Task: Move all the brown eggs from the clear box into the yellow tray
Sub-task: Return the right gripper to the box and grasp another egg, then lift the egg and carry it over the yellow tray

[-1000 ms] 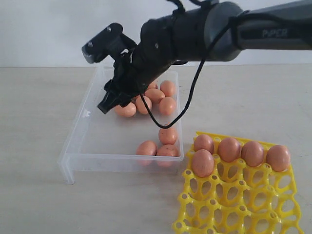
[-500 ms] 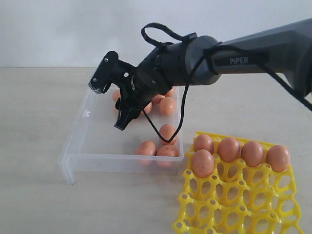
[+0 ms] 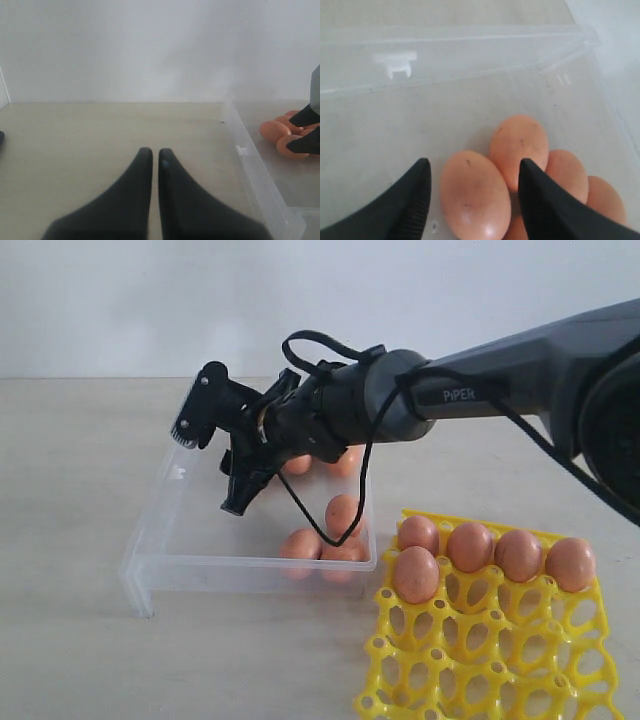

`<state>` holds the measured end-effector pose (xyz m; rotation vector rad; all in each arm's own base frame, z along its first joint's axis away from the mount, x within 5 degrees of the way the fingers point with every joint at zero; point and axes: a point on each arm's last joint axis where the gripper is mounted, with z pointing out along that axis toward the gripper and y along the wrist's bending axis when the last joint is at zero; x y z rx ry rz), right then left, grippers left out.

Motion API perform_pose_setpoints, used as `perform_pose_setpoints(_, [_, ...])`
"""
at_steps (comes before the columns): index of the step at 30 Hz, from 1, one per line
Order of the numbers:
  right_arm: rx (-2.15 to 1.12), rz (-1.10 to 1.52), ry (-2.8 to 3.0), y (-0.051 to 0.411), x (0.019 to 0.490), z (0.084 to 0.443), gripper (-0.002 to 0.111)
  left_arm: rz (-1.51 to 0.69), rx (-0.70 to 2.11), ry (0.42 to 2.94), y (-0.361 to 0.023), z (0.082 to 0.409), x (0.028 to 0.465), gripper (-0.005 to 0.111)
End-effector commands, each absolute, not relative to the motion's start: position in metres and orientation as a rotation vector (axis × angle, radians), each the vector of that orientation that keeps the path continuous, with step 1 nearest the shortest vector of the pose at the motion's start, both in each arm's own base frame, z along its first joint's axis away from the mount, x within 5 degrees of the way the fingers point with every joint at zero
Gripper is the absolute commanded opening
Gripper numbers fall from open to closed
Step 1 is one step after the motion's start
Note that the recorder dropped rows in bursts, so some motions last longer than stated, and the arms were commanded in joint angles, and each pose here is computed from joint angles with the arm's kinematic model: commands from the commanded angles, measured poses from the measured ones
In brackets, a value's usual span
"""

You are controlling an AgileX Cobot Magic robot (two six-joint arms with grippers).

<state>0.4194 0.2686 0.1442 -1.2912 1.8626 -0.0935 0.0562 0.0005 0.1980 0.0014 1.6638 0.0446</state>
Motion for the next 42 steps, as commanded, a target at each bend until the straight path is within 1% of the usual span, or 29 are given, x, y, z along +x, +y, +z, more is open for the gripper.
perform_pose_setpoints(1, [-1.318,-0.097,1.866,0.27,0.42,0.13,0.047,0.046,0.002,1.66,0.001,0.197,0.056,0.004])
perform_pose_setpoints(8, [-1.349,-0.121,1.877,0.265,0.423,0.121,0.047,0.046,0.002,1.66,0.001,0.197,0.056,0.004])
perform_pose_setpoints(13, [-1.35,-0.149,1.949,0.25,0.429,0.108,0.047,0.046,0.002,1.66,0.001,0.197,0.056,0.004])
perform_pose_setpoints(20, [-1.346,-0.161,1.974,0.244,0.431,0.106,0.046,0.046,0.002,1.66,0.001,0.197,0.056,0.004])
perform_pose_setpoints(22, [-1.346,-0.161,1.974,0.244,0.431,0.106,0.04,0.046,0.002,1.66,0.001,0.197,0.056,0.004])
perform_pose_setpoints(27, [-1.283,-0.126,2.014,0.244,0.431,0.107,0.004,0.046,0.002,1.66,0.001,0.197,0.056,0.004])
perform_pose_setpoints(28, [-1.235,-0.102,2.037,0.245,0.431,0.11,0.0,0.046,0.002,1.66,0.001,0.197,0.056,0.004])
perform_pose_setpoints(32, [-1.005,0.009,2.138,0.245,0.429,0.129,0.0,0.046,0.002,1.66,0.001,0.197,0.056,0.004])
perform_pose_setpoints(36, [-0.758,0.132,2.237,0.243,0.423,0.16,0.0,0.046,0.002,1.66,0.001,0.197,0.056,0.004])
perform_pose_setpoints(42, [-0.606,0.247,2.292,0.242,0.415,0.189,0.0,0.046,0.002,1.66,0.001,0.197,0.056,0.004])
